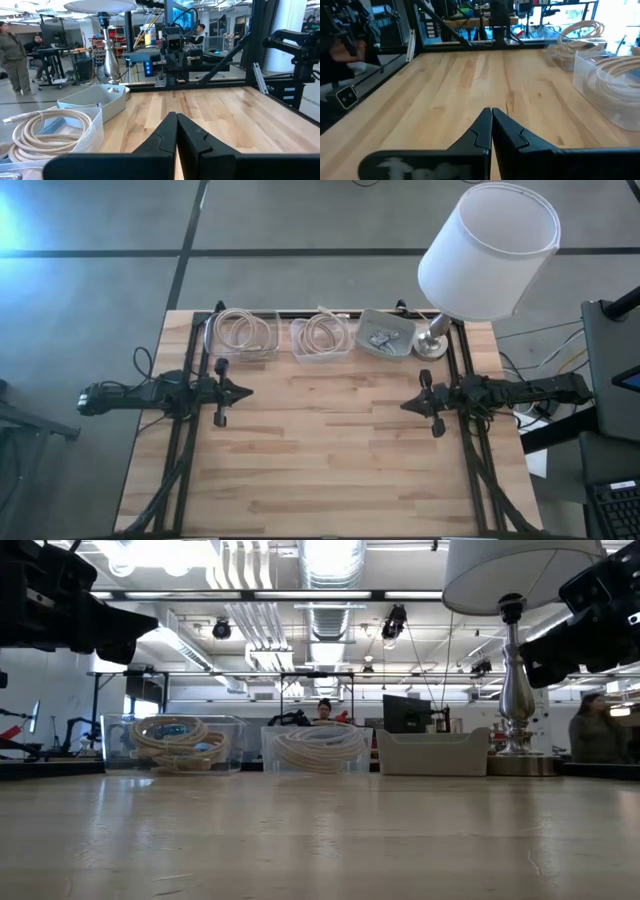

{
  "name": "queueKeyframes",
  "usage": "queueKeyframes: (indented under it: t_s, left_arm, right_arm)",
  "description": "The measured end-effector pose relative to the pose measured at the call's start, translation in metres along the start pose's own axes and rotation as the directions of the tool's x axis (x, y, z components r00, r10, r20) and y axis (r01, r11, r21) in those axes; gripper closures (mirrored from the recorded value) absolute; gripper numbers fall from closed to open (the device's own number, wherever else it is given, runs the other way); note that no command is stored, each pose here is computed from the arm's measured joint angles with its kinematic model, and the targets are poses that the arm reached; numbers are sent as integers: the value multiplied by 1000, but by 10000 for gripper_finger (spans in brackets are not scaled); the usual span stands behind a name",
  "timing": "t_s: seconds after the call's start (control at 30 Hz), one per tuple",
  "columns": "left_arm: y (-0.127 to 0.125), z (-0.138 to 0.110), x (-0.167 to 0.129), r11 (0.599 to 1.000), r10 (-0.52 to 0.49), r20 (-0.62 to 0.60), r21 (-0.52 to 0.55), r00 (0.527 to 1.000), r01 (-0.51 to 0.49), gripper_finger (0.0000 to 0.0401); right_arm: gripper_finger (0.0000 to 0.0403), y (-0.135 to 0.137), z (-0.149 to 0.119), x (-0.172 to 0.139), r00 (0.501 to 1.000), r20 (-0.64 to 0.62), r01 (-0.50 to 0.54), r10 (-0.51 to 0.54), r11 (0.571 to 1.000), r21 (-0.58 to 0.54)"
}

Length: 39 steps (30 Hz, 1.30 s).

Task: Pick & Place USB Port
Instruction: Return to Home Position

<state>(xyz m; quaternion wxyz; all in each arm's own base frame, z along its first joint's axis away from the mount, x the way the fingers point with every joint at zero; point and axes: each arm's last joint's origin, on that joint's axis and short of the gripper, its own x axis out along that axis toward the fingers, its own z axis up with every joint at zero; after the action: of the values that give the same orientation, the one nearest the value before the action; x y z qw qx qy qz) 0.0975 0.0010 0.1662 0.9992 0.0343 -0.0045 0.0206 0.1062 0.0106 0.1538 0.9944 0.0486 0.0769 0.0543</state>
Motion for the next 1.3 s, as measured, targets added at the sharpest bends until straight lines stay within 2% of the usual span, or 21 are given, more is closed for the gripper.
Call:
queueKeyframes:
  t_s: [0.13,0.27,0.47,1.3]
  left_arm:
    - [0,1,0,1000,3,15,-1,1000,-3,392]
    - [0,1,0,999,7,17,44,1000,-8,392]
    - [0,2,0,1000,9,19,4,1000,-9,392]
    - [0,2,0,1000,4,25,0,1000,-4,392]
  right_arm:
    - [394,0,0,0,1000,-1,0,0,1000,-8]
    - [394,0,0,0,1000,-2,0,0,999,-33]
    - [394,0,0,0,1000,-2,0,0,999,-34]
    - [394,0,0,0,1000,0,-1,1,999,-32]
